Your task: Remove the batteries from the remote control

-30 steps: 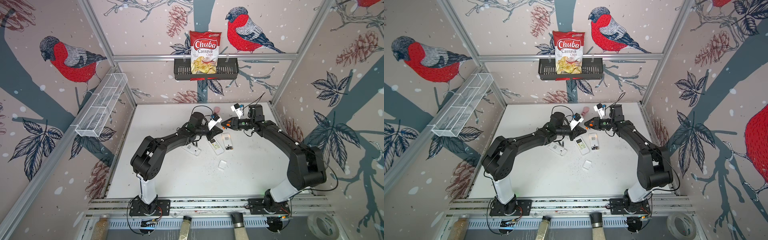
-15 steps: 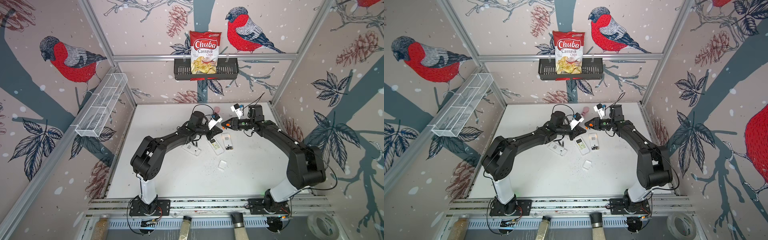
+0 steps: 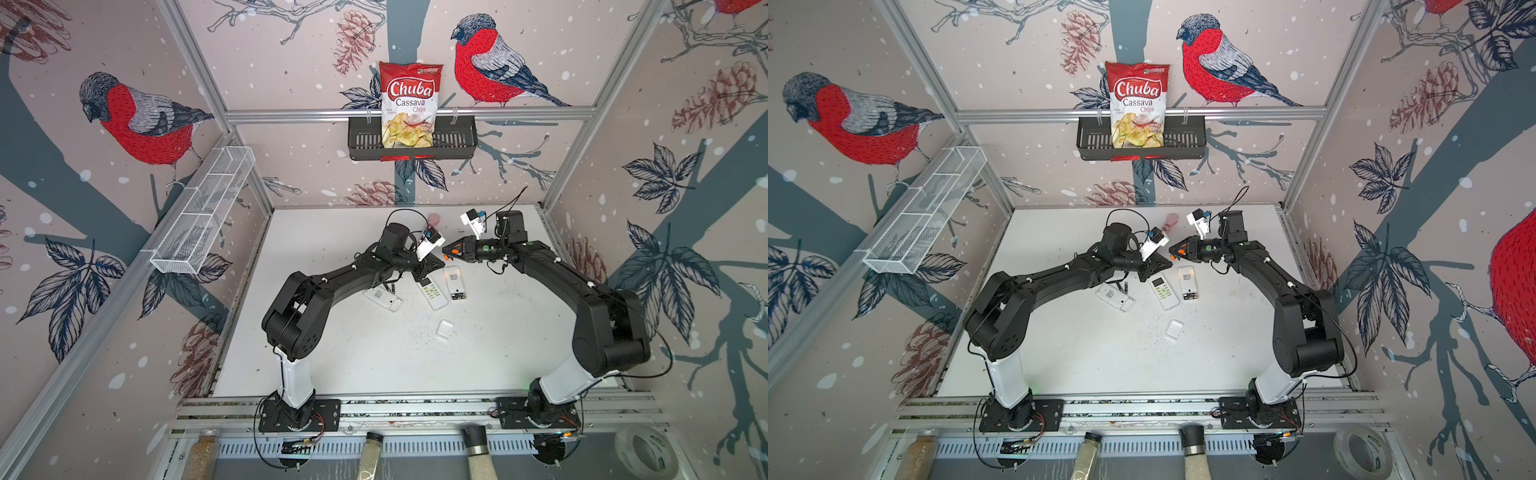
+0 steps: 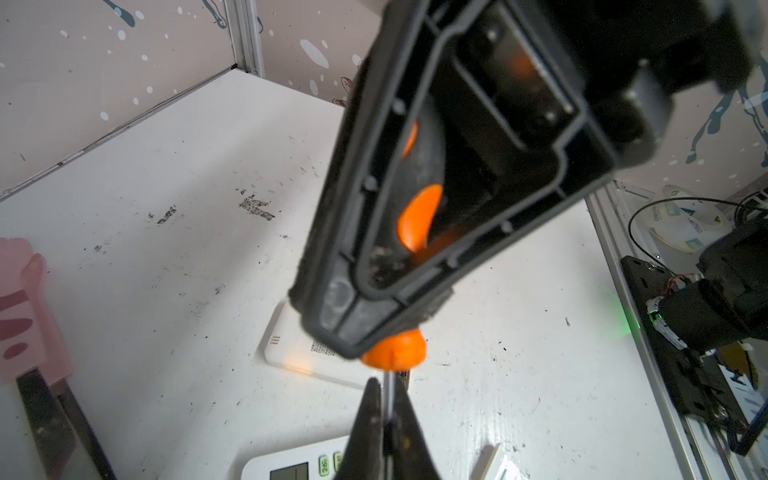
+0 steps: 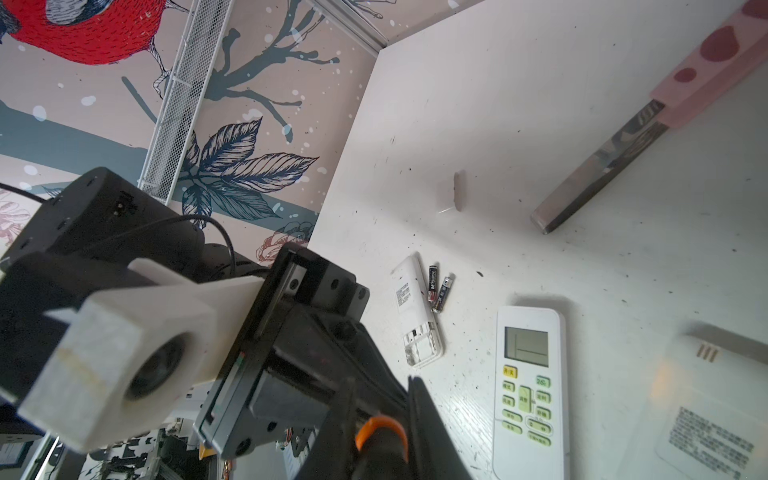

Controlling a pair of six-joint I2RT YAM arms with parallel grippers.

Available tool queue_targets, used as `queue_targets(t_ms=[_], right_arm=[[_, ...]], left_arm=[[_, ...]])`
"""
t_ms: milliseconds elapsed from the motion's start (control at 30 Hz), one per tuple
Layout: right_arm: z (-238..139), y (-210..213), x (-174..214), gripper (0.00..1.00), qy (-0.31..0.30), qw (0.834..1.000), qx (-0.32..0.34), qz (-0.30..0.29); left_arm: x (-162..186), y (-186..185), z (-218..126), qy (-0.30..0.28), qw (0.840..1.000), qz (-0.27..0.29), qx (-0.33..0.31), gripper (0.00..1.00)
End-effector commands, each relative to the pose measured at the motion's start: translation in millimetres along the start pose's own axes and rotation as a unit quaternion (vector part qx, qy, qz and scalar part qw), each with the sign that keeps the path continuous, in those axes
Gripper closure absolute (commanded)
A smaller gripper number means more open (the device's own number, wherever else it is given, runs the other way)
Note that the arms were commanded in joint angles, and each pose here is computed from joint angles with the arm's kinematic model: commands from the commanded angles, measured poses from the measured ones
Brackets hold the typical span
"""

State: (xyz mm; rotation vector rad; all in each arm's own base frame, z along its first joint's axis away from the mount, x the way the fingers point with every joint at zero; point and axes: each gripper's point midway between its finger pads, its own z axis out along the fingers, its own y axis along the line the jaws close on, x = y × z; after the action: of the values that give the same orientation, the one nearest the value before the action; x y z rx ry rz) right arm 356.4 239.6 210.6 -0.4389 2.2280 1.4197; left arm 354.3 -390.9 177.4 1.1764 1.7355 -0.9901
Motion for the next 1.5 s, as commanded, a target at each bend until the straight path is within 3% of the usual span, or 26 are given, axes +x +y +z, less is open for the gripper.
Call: queue_targets(t_ms=[0,67,100,333,600,1033,1467], right_arm=[[-14.1,13.9,-13.2,1.0,-0.041,0.999,-0.008,-0.009],[-31.2,12.0,-22.7,1.0,-0.087,0.996,0.019,-0.013],[-39.6,10.1,-25.1,1.0,-0.107,0.993,0.038,-0.015],[-83.5,-36.7,-2.8,1.0,-0.185,0.968,0.17,0.026],[-111.0,-51.7,41.9,1.0,-0.253,0.939,0.232,0.038],[-99.2,-79.3,85.4,1.0,-0.24,0.919,0.31,0.037],[-87.7,-89.4,79.2,1.0,-0.237,0.916,0.321,0.035]], left_arm=[[-12.9,7.9,-5.1,-0.024,0.999,0.005,-0.03,0.21],[-17.7,8.9,-12.3,-0.038,0.998,0.012,-0.048,0.13],[-21.2,10.9,-16.8,-0.044,0.997,0.015,-0.061,0.02],[-38.9,31.0,-50.8,-0.085,0.991,-0.001,-0.107,0.03],[-9.5,63.8,-16.2,-0.011,0.991,-0.064,-0.119,0.05],[53.3,46.0,53.0,0.074,0.99,-0.062,-0.107,0.06],[79.1,49.8,72.0,0.1,0.986,-0.071,-0.111,0.06]])
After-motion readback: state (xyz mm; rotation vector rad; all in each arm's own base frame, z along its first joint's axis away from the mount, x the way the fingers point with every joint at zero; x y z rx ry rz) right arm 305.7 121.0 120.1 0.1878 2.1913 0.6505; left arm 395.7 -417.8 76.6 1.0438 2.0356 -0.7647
